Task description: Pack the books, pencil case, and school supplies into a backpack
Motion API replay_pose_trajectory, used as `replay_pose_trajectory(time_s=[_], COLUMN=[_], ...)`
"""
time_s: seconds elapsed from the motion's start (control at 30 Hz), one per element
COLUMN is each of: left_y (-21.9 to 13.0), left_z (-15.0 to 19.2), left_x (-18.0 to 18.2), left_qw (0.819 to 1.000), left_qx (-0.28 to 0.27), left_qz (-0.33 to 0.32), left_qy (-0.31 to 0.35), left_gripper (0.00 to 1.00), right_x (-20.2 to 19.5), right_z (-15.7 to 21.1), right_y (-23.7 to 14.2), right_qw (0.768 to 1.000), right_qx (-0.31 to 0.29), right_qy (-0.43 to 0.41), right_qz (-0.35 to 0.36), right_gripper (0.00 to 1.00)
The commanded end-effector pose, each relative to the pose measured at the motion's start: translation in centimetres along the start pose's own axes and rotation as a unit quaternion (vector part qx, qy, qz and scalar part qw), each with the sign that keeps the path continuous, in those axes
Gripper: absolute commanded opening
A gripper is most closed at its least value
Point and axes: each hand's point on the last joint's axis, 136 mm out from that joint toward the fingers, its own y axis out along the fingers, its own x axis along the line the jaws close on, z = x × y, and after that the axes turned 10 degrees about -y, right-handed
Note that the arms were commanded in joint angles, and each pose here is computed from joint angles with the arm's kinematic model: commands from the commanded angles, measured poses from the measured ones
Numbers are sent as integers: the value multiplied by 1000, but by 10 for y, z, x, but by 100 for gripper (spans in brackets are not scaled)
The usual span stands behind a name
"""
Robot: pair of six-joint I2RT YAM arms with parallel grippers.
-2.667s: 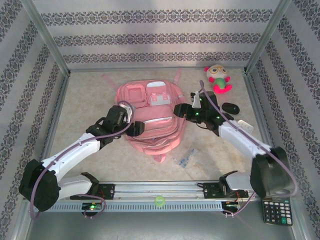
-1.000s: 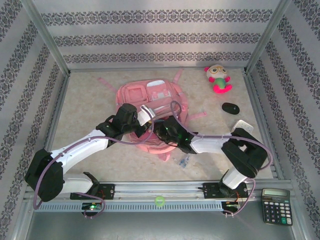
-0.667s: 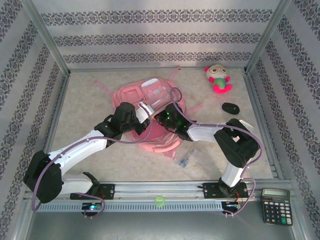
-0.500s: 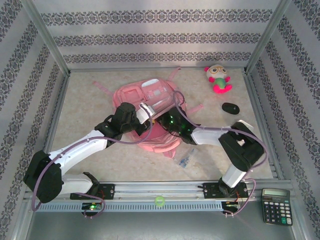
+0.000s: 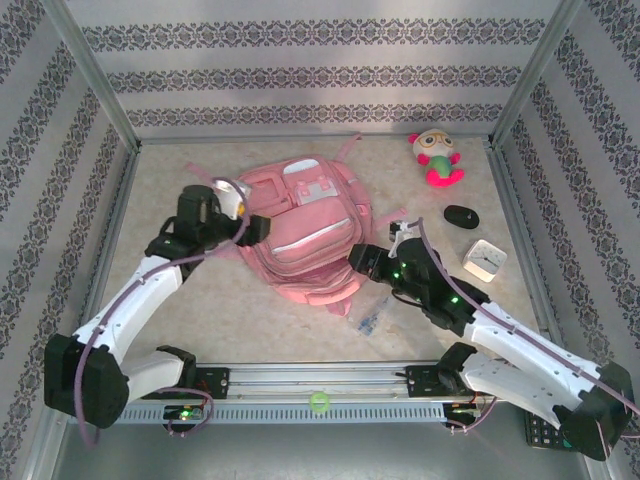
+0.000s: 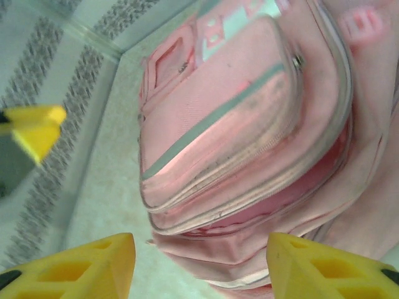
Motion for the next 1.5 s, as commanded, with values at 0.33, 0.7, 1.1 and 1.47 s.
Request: replay_pose_trajectory(time_s=[0.33,0.7,1.1,1.47], left_y=[54,78,65,54], left_z=[33,57,77,82], left_x=[63,87,71,75], left_qw=[969,957,948,952], left_qx=[105,147,162,161], left_qz=[2,10,38,8], left_qy=[-222,-252,-271,-260], left_gripper=[81,81,61,30], right_x=[55,13,-6,-8], right_z=[53,94,87,80], right_y=[77,98,103,104], right_qw=[813,814,847,863], right_qx=[167,242,249,243], right_qy=[-547,-518,-462,-437], right_qz=[-109,-106,-85,-75], right_gripper=[58,49,44,41])
